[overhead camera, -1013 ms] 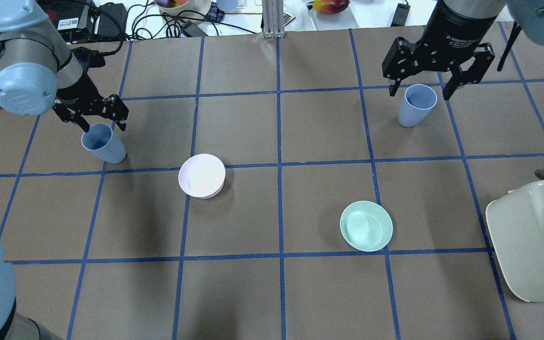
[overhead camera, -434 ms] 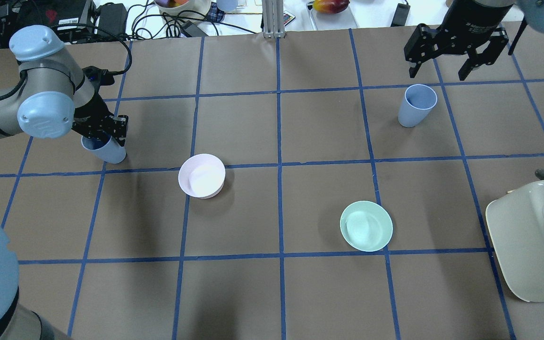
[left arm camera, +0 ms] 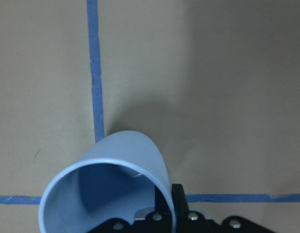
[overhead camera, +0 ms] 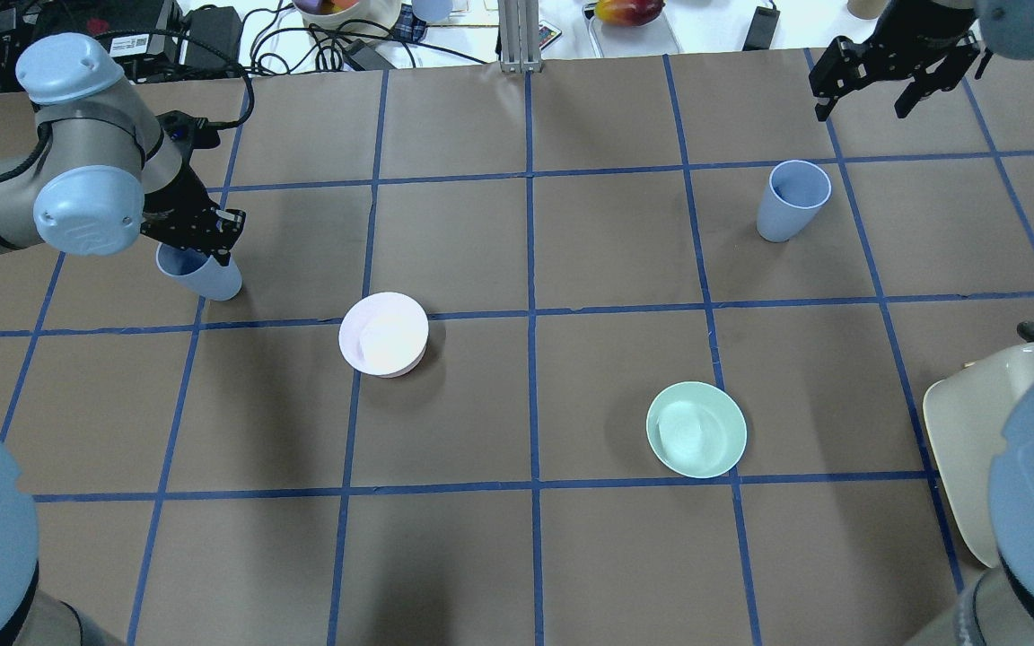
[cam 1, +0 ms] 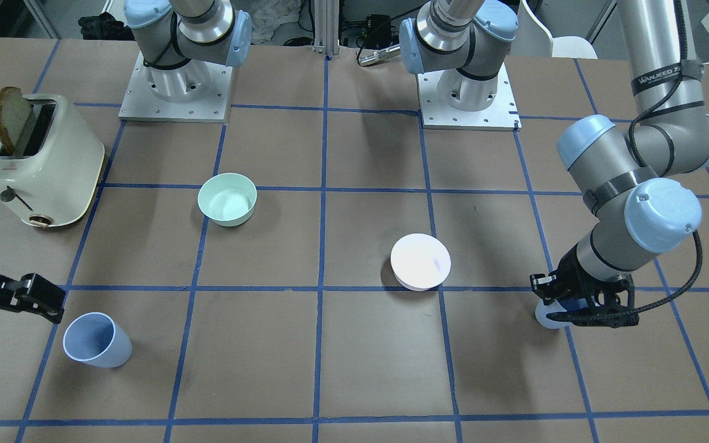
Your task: Stack blue cups with both arms
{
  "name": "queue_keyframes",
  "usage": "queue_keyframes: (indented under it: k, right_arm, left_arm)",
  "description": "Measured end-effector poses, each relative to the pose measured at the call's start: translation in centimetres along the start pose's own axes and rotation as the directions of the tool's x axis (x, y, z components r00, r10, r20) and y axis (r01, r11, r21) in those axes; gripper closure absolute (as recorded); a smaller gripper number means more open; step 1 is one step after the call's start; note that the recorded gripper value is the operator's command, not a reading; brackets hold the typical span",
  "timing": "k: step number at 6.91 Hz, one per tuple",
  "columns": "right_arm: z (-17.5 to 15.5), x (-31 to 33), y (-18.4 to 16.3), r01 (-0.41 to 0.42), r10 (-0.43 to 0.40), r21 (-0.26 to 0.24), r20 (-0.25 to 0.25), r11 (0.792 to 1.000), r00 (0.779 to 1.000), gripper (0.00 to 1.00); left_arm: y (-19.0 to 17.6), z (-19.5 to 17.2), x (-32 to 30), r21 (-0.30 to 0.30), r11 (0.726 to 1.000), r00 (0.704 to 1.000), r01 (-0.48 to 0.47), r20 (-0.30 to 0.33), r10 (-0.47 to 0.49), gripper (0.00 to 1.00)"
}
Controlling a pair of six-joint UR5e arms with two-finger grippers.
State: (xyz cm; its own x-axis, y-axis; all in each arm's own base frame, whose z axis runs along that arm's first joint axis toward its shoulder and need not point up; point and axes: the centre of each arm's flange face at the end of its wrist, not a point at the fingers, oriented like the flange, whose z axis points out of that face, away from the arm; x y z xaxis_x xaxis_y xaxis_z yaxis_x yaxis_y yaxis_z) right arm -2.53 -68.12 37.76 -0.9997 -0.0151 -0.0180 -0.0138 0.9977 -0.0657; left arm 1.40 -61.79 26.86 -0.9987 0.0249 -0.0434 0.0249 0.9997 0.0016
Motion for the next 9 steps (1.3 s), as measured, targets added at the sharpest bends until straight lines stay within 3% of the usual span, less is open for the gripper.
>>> queue_keyframes:
  k: [3,6,7,8,9]
  right_arm:
    - [7.0,1.3,-1.7,-0.002,0.003,-0.07,0.016,0.998,1.0,0.0]
    - [10.9,1.4,-1.6,-0.002,0.009,-0.16,0.041,0.987,0.999,0.01]
    - [11.6,1.4,-1.5,-0.001,0.009,-0.174,0.046,0.985,0.999,0.51]
    - [12.2,1.4,-1.6,0.001,0.008,-0.182,0.05,0.983,0.999,0.93]
    - [12.6,1.5,-1.6,0.001,0.008,-0.186,0.051,0.982,0.999,1.0]
  left_arm:
    - [-3.6,-5.3,12.7,0.094,0.995,1.0,0.024,-0.007,-0.024,1.0]
    - [-2.8,-5.8,29.9,0.121,0.992,0.998,-0.02,-0.05,0.026,1.0]
    - [-0.5,-5.9,35.7,0.109,0.992,0.996,-0.069,-0.056,0.076,1.0]
    - [2.3,-5.7,39.8,0.071,0.992,0.992,-0.107,-0.052,0.111,1.0]
    - [4.8,-4.7,42.0,0.019,0.991,0.99,-0.131,-0.044,0.132,1.0]
